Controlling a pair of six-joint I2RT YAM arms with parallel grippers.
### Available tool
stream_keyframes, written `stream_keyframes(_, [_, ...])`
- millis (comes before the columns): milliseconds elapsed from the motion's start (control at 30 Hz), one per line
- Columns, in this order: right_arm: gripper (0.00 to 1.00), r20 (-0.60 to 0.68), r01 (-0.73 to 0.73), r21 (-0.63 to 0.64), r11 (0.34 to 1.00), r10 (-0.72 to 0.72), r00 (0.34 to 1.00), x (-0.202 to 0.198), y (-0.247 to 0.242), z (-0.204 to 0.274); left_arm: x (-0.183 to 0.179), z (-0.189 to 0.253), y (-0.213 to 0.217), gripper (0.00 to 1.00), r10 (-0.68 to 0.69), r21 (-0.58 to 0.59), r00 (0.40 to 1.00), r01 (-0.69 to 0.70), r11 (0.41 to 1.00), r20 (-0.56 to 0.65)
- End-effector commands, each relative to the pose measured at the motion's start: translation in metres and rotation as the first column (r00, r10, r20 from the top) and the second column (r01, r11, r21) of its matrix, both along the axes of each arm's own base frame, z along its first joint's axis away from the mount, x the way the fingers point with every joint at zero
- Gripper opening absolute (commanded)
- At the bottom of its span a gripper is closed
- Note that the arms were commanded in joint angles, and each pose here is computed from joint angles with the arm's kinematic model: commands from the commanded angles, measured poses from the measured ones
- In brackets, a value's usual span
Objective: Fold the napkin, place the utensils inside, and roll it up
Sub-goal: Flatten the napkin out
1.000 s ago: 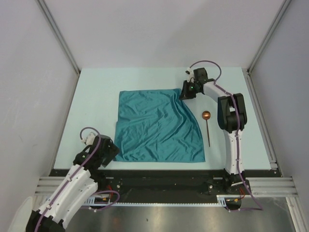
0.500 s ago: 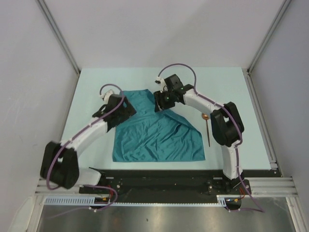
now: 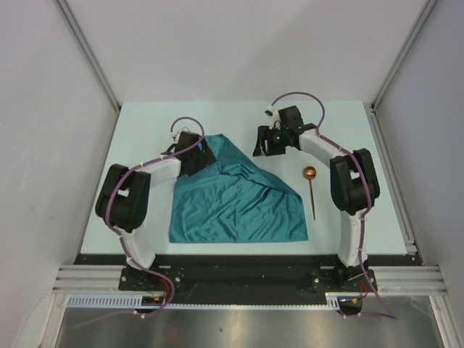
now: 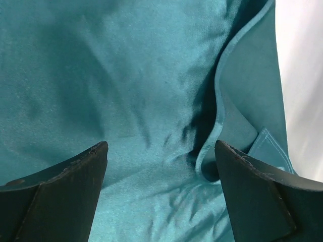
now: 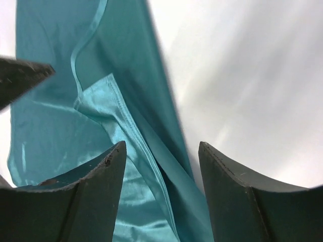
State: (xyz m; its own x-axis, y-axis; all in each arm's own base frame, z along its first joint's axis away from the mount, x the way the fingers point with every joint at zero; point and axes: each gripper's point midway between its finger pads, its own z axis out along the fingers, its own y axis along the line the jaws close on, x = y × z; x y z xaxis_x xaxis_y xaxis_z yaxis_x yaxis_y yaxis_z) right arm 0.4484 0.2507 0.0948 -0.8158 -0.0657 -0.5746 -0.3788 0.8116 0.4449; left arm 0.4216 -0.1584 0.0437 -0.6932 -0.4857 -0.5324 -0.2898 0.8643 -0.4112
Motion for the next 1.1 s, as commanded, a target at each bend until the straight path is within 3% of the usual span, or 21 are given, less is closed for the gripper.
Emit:
stream_keyframes(0, [0.63,0.040,-0.138,0.062,0.989,0.136,0.990,-0.004,0.039,0.000,0.012,0.020,-0.002,0.91,-0.010,-0.049,0.997,0.013,0.999,0.077])
stream_keyframes(267, [0.57,-0.004,-0.234,0.085,0.969,0.235,0.972,-0.020,0.062,-0.021,0.010,0.009,0.009,0.91,0.000,-0.076,0.999,0.004,0.997,0.050])
stream_keyframes(467, [0.45,-0.012,-0.257,0.091,0.962,0.260,0.966,-0.028,0.067,-0.027,0.013,0.002,0.014,0.91,-0.006,-0.086,0.999,0.009,0.996,0.035])
stream_keyframes(567, [0.34,-0.011,-0.253,0.092,0.963,0.255,0.967,-0.027,0.068,-0.029,0.013,-0.004,0.017,0.91,0.001,-0.094,1.000,0.001,0.996,0.020])
stream_keyframes(633, [0.19,-0.006,-0.235,0.086,0.968,0.236,0.972,-0.023,0.068,-0.027,0.013,-0.004,0.019,0.91,0.004,-0.094,1.000,-0.002,0.996,0.020])
stream_keyframes(800, [0.00,0.046,-0.146,0.064,0.987,0.144,0.989,-0.001,0.054,-0.017,0.014,0.001,0.021,0.91,0.004,-0.086,0.999,-0.001,0.996,0.033])
stream_keyframes(1067, [0.02,0.085,0.048,0.078,0.996,-0.054,0.995,0.052,-0.006,-0.011,0.016,-0.004,0.021,0.91,-0.005,-0.071,1.000,0.007,0.997,0.018])
